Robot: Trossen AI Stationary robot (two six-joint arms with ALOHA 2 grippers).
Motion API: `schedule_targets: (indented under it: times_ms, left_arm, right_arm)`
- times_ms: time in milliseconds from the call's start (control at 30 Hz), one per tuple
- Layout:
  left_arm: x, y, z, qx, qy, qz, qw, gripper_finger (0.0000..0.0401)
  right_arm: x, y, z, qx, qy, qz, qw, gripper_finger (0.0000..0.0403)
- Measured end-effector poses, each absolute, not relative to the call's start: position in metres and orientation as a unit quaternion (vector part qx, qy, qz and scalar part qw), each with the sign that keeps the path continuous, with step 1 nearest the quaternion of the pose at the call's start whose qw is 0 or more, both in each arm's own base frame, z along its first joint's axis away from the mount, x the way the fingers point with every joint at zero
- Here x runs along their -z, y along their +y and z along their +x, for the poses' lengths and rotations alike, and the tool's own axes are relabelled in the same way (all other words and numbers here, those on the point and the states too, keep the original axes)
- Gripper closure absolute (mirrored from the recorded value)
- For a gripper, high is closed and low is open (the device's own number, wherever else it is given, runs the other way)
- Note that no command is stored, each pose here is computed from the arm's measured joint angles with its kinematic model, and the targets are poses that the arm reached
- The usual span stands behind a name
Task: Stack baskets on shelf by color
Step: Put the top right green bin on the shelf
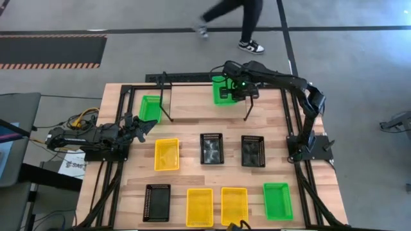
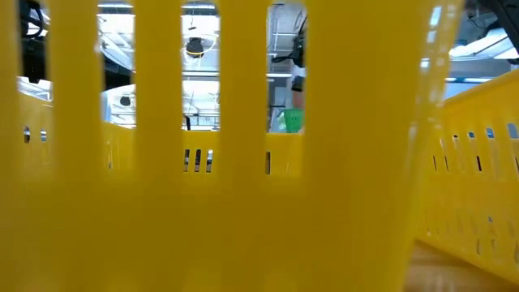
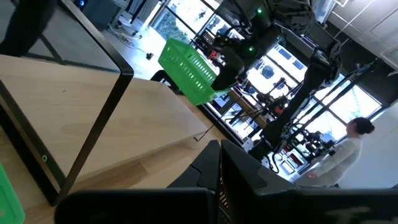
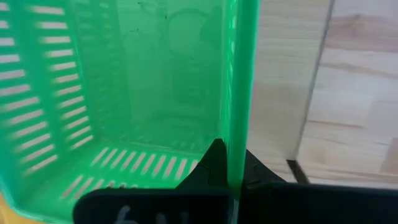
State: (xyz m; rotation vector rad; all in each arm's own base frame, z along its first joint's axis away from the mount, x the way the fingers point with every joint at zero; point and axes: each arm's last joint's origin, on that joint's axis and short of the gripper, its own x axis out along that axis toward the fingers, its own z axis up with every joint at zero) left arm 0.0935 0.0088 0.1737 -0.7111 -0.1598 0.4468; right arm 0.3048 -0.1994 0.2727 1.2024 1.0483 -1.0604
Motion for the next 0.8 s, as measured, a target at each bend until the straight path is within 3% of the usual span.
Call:
schedule_targets:
  times_ms: [467, 800]
  left_arm:
    - [-0.173, 0.008, 0.094, -0.209, -0.073, -0.345, 0.912, 0.0401]
    - [-0.172, 0.008, 0.095, -0.209, -0.065, -0.350, 0.911, 0.0401]
  right_arm:
    - [-0.251, -0.192, 0.336, 0.424, 0.480, 0.477, 0.602, 0.0403]
    - [-0.297, -0.199, 0.352, 0.402, 0.409, 0.465, 0.674, 0.0403]
